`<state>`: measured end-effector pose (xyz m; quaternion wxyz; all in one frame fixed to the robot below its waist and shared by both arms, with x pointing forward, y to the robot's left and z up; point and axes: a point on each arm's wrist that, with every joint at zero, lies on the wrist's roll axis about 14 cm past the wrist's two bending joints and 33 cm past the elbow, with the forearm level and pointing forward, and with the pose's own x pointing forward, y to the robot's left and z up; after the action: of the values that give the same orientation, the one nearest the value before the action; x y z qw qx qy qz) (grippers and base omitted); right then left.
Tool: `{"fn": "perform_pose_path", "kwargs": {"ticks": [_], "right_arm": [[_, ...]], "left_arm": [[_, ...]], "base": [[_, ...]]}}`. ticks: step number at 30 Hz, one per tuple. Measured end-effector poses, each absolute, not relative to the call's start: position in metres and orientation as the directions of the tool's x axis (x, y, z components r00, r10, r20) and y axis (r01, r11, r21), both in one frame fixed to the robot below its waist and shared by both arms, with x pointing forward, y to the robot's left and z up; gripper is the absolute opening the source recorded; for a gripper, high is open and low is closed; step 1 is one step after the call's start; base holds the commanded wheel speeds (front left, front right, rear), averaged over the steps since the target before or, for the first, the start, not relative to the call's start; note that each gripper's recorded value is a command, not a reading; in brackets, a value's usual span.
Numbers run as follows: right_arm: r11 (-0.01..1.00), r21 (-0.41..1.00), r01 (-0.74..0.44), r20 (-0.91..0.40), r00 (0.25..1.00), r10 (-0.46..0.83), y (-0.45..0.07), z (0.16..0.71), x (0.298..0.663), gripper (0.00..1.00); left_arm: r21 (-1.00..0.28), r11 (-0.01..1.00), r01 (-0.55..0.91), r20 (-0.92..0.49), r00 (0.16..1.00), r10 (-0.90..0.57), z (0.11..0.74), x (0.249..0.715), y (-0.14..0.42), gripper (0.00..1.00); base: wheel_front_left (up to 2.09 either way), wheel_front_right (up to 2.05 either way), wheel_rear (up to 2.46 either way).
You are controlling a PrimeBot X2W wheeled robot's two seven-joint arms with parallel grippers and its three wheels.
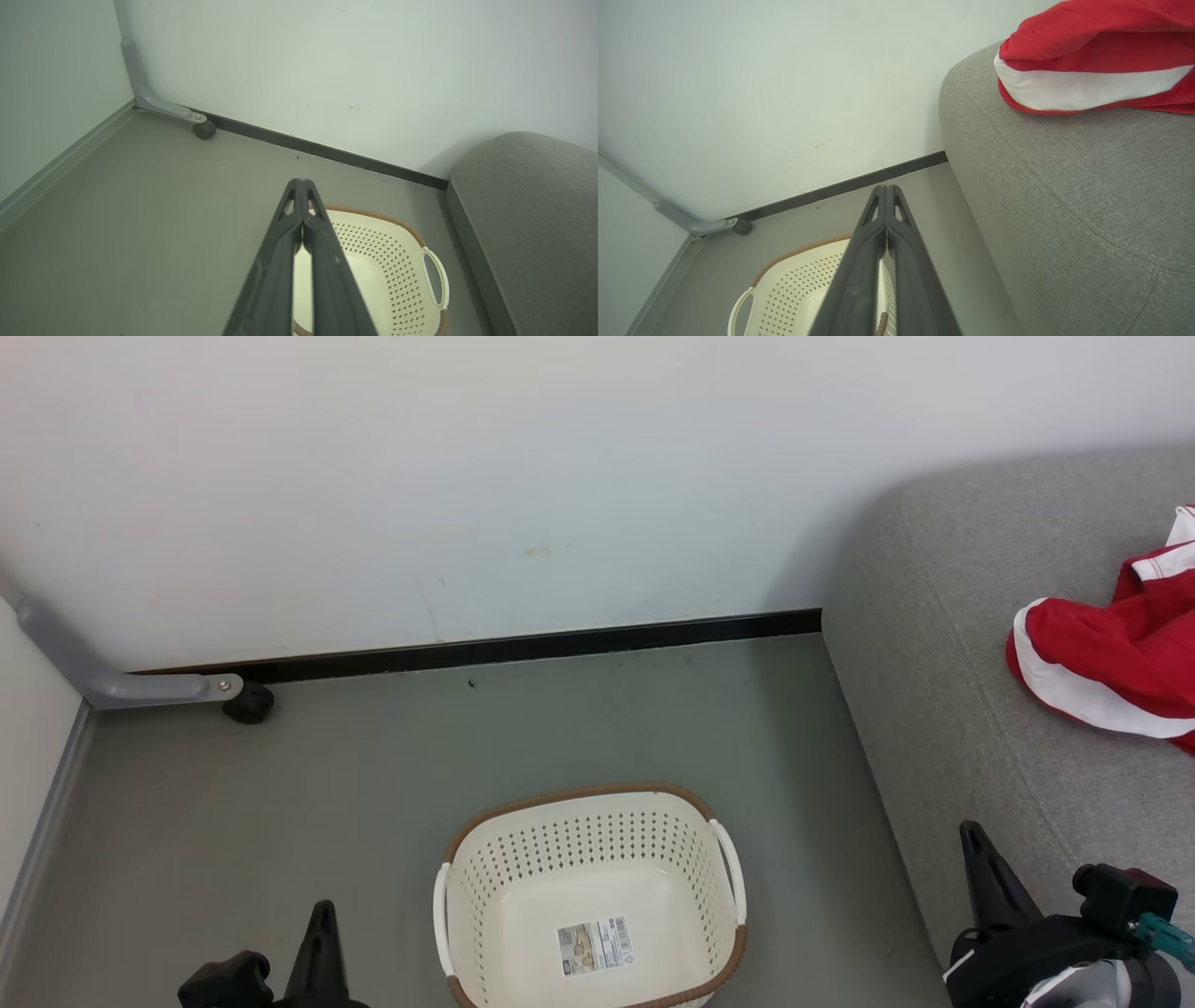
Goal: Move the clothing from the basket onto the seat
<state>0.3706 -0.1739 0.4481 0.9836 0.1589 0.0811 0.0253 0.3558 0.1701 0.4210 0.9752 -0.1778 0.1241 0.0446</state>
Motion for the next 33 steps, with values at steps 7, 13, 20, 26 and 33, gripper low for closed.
{"fn": "perform_pose_path", "kwargs": {"ticks": [7, 13, 20, 26, 33], "right_arm": [[0.912, 0.410, 0.017, -0.159, 0.986, 0.053, -0.179, 0.450, 0.372, 0.00], [0.867, 0.496, 0.055, -0.167, 0.985, 0.033, -0.182, 0.451, 0.374, 0.00], [0.811, 0.578, 0.086, -0.170, 0.985, 0.017, -0.186, 0.453, 0.376, 0.00], [0.756, 0.646, 0.106, -0.170, 0.985, 0.007, -0.189, 0.456, 0.378, 0.00], [0.685, 0.719, 0.119, -0.166, 0.986, 0.002, -0.190, 0.459, 0.379, 0.00]], "left_arm": [[-0.418, 0.893, -0.164, -0.279, 0.959, 0.045, 0.419, 0.356, 0.173, 0.00], [-0.500, 0.843, -0.195, -0.294, 0.955, 0.047, 0.419, 0.356, 0.175, 0.00], [-0.583, 0.784, -0.213, -0.296, 0.954, 0.040, 0.421, 0.357, 0.176, 0.00], [-0.642, 0.732, -0.226, -0.301, 0.953, 0.030, 0.423, 0.358, 0.177, 0.00], [-0.715, 0.658, -0.237, -0.297, 0.955, 0.021, 0.425, 0.360, 0.178, 0.00]], "base": [[0.00, 0.00, 0.00], [0.00, 0.00, 0.00], [0.00, 0.00, 0.00], [0.00, 0.00, 0.00], [0.00, 0.00, 0.00]]}}
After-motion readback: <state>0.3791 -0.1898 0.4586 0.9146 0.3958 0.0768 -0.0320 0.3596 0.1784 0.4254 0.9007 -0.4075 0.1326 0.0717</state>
